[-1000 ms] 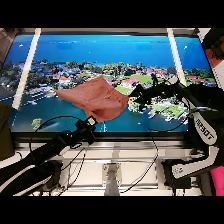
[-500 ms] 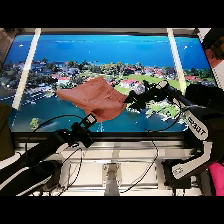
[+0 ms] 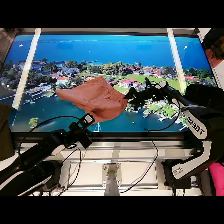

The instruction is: Fold the clothes and pants, and hang the long-sleeved shirts on hangers.

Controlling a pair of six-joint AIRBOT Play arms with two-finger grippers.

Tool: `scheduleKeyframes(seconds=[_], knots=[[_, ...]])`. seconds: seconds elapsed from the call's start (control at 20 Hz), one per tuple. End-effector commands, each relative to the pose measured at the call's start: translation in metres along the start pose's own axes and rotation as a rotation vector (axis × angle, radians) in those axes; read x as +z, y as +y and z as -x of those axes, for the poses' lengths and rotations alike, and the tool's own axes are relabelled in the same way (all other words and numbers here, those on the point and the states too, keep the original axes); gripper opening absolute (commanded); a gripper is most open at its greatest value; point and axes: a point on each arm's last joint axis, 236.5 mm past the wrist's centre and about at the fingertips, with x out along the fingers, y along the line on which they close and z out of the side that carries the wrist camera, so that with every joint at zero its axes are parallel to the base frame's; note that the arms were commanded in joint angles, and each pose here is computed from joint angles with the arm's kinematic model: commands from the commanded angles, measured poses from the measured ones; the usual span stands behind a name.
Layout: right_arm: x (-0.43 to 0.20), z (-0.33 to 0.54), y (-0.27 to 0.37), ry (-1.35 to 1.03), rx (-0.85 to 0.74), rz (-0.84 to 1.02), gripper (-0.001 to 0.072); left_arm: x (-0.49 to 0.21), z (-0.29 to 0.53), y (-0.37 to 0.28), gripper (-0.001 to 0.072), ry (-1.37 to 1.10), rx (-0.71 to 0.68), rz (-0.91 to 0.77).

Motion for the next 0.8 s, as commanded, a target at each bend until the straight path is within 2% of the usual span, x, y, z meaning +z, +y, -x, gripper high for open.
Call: scheduleKeyframes(seconds=[0.0, 0.05, 0.1, 0.3, 0.45, 0.6, 0.75], knots=[[0.000, -0.005, 0.000, -0.006, -0.002, 0.004, 0.0209, 0.004, 0.002, 0.001, 0.0007, -0.015, 0.003, -0.001], [-0.002, -0.006, 0.002, 0.002, -0.001, 0.026, 0.0090, 0.008, 0.002, 0.001, 0.0006, -0.034, 0.006, 0.000], [-0.005, -0.006, 0.003, 0.013, 0.001, 0.028, 0.0023, 0.015, 0.003, 0.003, 0.0007, -0.064, 0.011, 0.005], [0.000, 0.012, 0.012, -0.003, 0.031, 0.018, 0.0021, 0.047, 0.012, 0.036, 0.0006, -0.195, 0.073, 0.219], [0.016, 0.044, 0.035, -0.086, 0.093, 0.022, 0.0021, 0.078, 0.037, 0.082, 0.0005, -0.290, 0.164, 0.295], [0.020, 0.063, 0.041, -0.121, 0.093, 0.058, 0.0022, 0.095, 0.054, 0.105, 0.0007, -0.350, 0.210, 0.326], [0.016, 0.059, 0.036, -0.106, 0.066, 0.077, 0.0022, 0.087, 0.042, 0.086, 0.0018, -0.285, 0.168, 0.282]])
